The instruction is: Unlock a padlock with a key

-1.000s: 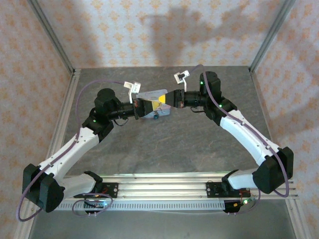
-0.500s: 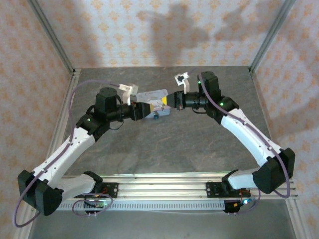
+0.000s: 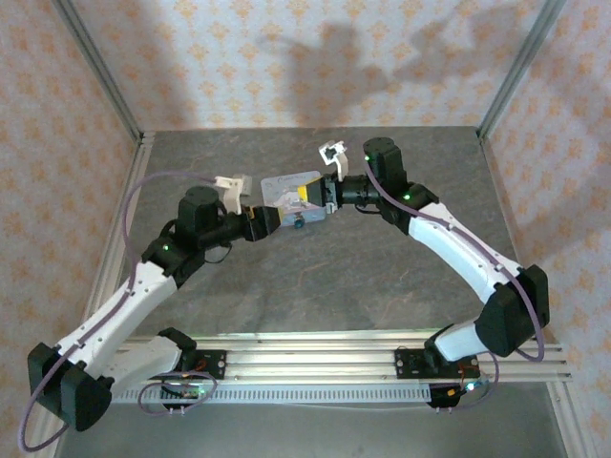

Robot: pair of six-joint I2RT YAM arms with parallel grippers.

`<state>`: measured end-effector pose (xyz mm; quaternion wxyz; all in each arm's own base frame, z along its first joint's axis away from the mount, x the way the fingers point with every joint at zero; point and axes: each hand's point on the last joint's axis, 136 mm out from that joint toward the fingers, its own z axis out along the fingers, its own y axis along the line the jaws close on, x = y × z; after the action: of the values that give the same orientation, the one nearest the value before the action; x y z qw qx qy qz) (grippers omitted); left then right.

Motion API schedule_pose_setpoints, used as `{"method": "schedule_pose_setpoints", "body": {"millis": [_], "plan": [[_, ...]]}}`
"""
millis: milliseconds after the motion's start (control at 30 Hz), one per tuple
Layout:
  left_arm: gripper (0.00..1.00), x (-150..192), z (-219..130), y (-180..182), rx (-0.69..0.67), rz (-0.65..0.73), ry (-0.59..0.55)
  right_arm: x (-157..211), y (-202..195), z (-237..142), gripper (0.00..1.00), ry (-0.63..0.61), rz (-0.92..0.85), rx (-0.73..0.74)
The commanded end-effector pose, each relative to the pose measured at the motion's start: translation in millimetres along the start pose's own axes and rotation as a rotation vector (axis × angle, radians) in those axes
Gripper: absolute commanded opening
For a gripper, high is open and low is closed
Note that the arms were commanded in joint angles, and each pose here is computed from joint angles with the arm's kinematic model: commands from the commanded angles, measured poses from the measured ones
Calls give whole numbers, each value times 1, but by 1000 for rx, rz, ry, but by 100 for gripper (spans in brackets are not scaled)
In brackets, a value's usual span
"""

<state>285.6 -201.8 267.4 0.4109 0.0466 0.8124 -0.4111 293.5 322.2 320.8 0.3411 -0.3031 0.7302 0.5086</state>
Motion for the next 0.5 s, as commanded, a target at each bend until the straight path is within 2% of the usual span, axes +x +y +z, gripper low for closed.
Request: {"method": "schedule_pose_setpoints", "body": {"millis": [0, 133, 267, 467], "plan": [[56, -31, -8, -40, 215, -21, -158, -15, 25, 1, 0, -47, -51, -143], [55, -34, -2, -57, 342, -44, -163, -13, 32, -1, 0, -45, -33, -195], [55, -43, -3, -62, 392, -66, -217, -12, 30, -6, 0, -65, -3, -213], [52, -47, 0, -67, 455, -98, -233, -19, 29, -15, 0, -128, 29, -226]]}}
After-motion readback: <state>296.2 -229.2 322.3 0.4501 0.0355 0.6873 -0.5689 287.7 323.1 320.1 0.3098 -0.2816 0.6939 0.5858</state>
